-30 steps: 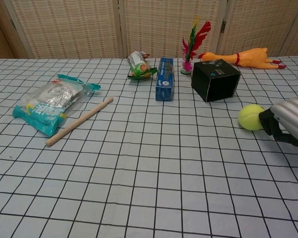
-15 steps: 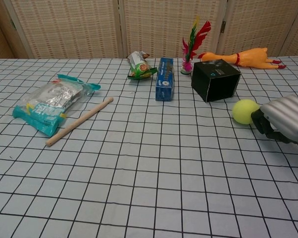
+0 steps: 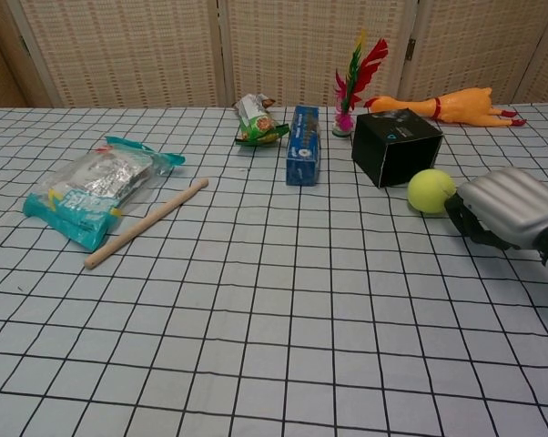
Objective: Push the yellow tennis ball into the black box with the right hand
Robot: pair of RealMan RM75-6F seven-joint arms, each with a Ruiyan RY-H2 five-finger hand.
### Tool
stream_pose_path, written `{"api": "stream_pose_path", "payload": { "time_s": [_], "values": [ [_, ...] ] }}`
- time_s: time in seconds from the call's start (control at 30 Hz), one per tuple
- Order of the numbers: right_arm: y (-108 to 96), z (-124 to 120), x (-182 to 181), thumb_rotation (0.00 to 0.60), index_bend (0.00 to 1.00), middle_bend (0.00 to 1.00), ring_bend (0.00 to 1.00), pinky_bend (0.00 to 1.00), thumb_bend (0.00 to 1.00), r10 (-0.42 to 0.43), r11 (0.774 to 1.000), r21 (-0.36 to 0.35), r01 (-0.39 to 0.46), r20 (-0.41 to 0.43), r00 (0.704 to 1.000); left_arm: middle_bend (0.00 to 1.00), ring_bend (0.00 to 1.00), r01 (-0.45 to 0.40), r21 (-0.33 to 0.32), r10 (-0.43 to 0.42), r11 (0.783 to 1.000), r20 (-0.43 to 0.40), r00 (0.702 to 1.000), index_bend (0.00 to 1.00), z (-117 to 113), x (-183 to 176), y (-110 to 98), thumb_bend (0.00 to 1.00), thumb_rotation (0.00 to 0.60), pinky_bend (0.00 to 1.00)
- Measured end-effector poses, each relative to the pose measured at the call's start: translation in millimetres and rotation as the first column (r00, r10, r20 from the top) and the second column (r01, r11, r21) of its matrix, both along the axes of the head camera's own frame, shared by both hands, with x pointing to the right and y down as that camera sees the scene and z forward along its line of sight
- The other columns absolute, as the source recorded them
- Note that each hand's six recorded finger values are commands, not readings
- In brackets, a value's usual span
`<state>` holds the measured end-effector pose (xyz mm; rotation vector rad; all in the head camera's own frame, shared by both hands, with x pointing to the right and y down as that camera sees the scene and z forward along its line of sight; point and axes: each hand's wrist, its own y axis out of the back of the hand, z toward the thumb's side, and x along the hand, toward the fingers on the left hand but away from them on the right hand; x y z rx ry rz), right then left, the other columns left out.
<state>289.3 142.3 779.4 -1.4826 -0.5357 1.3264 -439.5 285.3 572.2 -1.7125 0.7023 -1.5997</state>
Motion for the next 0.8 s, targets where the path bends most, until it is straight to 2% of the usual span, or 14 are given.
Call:
{"api": "stream_pose_path", "payload": {
  "time_s": [0.57, 0.8],
  "values": [
    [-22, 2, -19, 0.600, 0.97, 0.84, 0.68, 1.00, 0.98, -0.001, 1.000, 0.025, 0.000, 0.012, 1.000, 0.03, 0.06, 0.006, -0.011, -0.005, 1.000, 0.010, 1.000, 0.03, 3, -1, 0, 0.45, 0.600, 0.41],
    [-27, 2, -19, 0.600, 0.93, 0.84, 0.64, 1.00, 0.98, 0.011, 0.999, 0.035, -0.011, 0.008, 1.000, 0.03, 0.06, 0.011, -0.013, -0.011, 1.000, 0.012, 1.000, 0.03, 3, -2, 0, 0.45, 0.600, 0.41]
  ]
}}
